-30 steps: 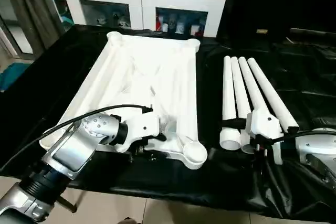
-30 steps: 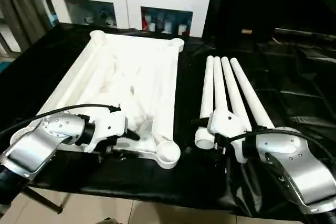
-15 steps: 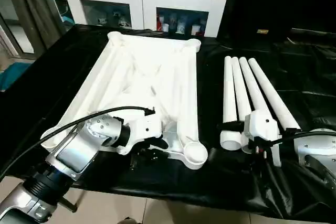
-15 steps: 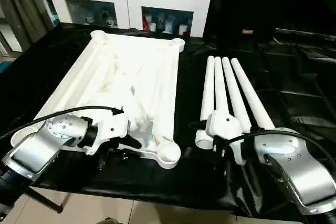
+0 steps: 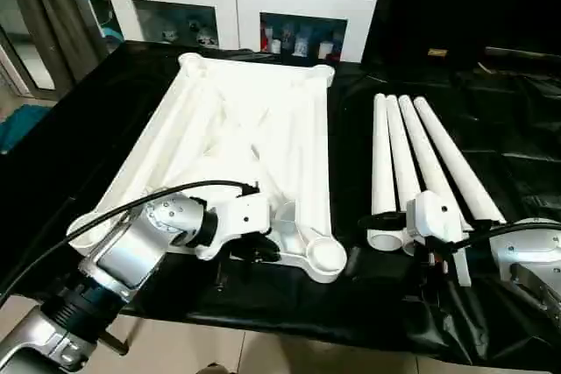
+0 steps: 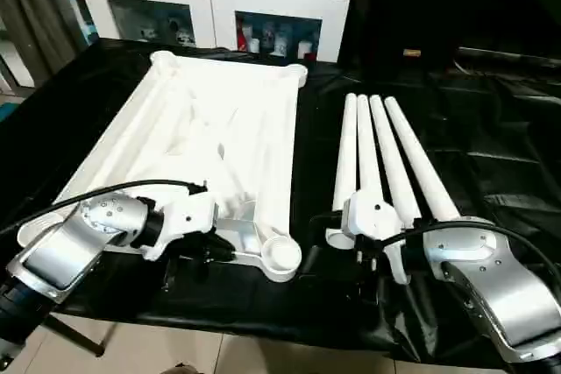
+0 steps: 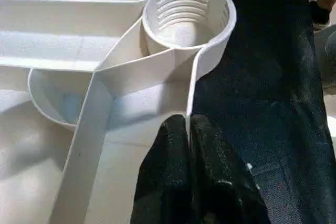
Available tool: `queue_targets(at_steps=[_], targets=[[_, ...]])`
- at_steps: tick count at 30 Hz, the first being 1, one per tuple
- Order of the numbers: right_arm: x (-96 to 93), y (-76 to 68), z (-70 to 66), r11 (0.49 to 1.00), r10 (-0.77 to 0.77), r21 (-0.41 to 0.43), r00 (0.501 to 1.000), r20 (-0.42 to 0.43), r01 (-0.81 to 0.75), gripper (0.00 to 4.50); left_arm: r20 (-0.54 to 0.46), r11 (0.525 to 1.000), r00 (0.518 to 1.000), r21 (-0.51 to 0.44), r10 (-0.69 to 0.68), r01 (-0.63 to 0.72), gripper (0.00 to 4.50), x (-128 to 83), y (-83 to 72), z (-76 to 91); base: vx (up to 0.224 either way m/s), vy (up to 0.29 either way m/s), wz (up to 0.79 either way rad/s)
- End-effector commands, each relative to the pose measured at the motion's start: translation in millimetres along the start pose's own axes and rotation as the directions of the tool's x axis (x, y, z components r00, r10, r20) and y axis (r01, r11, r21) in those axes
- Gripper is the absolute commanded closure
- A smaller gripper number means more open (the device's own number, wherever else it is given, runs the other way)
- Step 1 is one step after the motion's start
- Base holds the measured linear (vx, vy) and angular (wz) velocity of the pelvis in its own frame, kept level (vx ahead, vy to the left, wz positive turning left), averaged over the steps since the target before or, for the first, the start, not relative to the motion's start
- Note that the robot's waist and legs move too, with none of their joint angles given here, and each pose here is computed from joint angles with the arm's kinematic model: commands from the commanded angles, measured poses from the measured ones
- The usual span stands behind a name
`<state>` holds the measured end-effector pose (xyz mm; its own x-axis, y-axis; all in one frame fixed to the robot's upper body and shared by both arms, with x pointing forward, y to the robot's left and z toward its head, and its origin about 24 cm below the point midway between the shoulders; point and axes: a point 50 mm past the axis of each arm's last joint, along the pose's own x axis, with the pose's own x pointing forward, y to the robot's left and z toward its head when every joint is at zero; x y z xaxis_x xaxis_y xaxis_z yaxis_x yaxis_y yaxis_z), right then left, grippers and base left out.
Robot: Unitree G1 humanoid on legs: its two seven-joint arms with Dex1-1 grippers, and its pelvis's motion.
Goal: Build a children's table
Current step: Rotate table base
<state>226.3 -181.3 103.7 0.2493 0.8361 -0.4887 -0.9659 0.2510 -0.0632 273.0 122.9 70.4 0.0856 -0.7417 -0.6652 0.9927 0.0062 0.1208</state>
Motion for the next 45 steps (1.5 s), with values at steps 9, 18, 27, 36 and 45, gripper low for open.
queue_targets(at_steps=[9, 18, 27, 36, 45], targets=[[1.1, -5.8, 4.7, 0.999, -0.035, -0.02, 0.999, 0.01, 0.035, 0.0, -0.065, 0.981, 0.98, -0.025, 0.189, -0.191, 4.48, -8, 23.2, -16.8, 0.0, 0.0, 0.0], [1.4, -9.5, 4.1, 0.998, -0.059, -0.022, 0.998, 0.007, 0.059, 0.0, -0.128, 0.978, 0.97, 0.003, 0.206, -0.207, 4.48, -25, 27.8, -30.8, 0.0, 0.0, 0.0], [1.7, -9.8, 3.5, 0.997, -0.08, -0.017, 0.997, 0.012, 0.08, 0.0, -0.049, 0.979, 0.98, -0.064, 0.192, -0.195, 4.48, -25, 13.6, -17.6, 0.0, 0.0, 0.0], [2.3, -11.0, 3.6, 0.995, -0.095, -0.017, 0.995, 0.016, 0.095, 0.0, -0.09, 0.966, 0.964, -0.055, 0.248, -0.254, 4.48, -17, 3.4, 0.2, 0.0, 0.0, 0.0], [3.8, -10.5, 3.4, 0.995, -0.099, -0.012, 0.995, 0.018, 0.099, 0.0, -0.196, 0.86, 0.847, 0.251, 0.494, -0.444, 4.48, -34, 27.1, 10.5, 0.0, 0.0, 0.0]])
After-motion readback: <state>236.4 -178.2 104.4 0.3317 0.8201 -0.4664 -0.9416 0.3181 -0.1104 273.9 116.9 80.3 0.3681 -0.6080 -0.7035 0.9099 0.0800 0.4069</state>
